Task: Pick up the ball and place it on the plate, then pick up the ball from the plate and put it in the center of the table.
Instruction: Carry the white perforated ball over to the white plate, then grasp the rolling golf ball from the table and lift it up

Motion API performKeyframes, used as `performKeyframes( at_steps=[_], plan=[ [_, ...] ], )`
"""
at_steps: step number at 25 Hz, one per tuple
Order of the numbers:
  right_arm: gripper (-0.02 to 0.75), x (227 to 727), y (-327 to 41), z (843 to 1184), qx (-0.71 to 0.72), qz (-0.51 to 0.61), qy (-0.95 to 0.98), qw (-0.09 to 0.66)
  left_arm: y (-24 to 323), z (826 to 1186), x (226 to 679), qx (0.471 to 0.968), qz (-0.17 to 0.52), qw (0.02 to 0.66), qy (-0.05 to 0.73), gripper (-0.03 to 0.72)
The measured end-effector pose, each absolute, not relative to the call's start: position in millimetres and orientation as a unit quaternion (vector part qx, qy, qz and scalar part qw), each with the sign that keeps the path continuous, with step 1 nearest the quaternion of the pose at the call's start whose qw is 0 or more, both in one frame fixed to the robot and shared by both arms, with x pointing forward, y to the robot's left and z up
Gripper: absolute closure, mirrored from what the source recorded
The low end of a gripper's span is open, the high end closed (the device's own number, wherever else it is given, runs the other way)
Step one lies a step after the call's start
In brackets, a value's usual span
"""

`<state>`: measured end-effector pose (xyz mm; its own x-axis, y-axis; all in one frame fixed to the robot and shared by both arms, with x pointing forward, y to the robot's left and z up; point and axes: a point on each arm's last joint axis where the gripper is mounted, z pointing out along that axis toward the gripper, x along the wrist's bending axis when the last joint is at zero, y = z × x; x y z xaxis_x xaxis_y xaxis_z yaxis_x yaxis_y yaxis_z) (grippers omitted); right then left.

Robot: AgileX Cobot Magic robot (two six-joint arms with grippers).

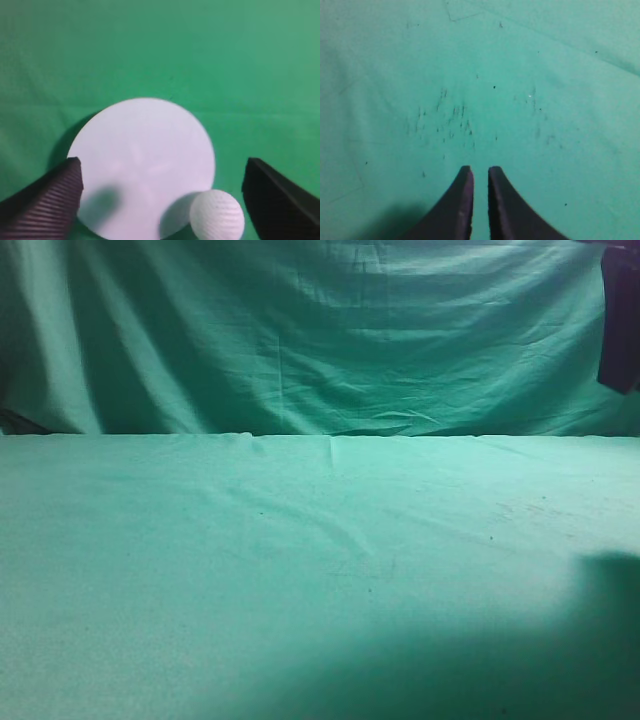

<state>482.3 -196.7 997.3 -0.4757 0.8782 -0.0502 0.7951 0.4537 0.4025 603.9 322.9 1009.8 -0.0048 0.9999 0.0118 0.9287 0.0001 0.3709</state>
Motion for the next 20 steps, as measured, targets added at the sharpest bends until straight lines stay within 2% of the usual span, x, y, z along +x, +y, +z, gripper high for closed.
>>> performKeyframes(
  at_steps=[1,3,7,10,11,14,15,17,20],
  plan=[
    [0.690,483.1,-196.4,999.1,0.496,0.165,0.843,0.126,320.4,1016.8,606.2,0.695,0.129,0.140,0.693,0.095],
    [0.690,484.7,-195.6,1004.5,0.497,0.162,0.843,0.124,315.2,1033.3,611.4,0.700,0.115,0.167,0.685,0.146],
    [0.690,488.6,-194.0,1020.1,0.500,0.154,0.844,0.117,301.5,1058.3,614.8,0.712,0.083,0.234,0.656,0.132],
    [0.690,487.1,-194.6,1031.9,0.515,0.152,0.836,0.113,291.3,1075.9,608.2,0.724,0.064,0.284,0.625,0.239],
    [0.690,483.8,-196.0,1036.9,0.517,0.156,0.834,0.115,288.6,1082.1,605.6,0.727,0.062,0.298,0.615,0.298],
    [0.690,470.6,-201.6,1056.7,0.517,0.176,0.828,0.128,283.5,1099.9,594.2,0.739,0.061,0.323,0.588,0.545],
    [0.690,465.7,-203.6,1063.7,0.517,0.183,0.826,0.132,282.6,1105.6,590.6,0.741,0.064,0.329,0.582,0.603],
    [0.690,457.6,-207.7,1073.4,0.515,0.188,0.824,0.140,281.5,1115.8,583.6,0.742,0.071,0.337,0.575,0.688],
    [0.690,448.4,-211.7,1081.4,0.515,0.193,0.823,0.145,279.0,1131.0,572.3,0.742,0.081,0.356,0.563,0.688]
  ],
)
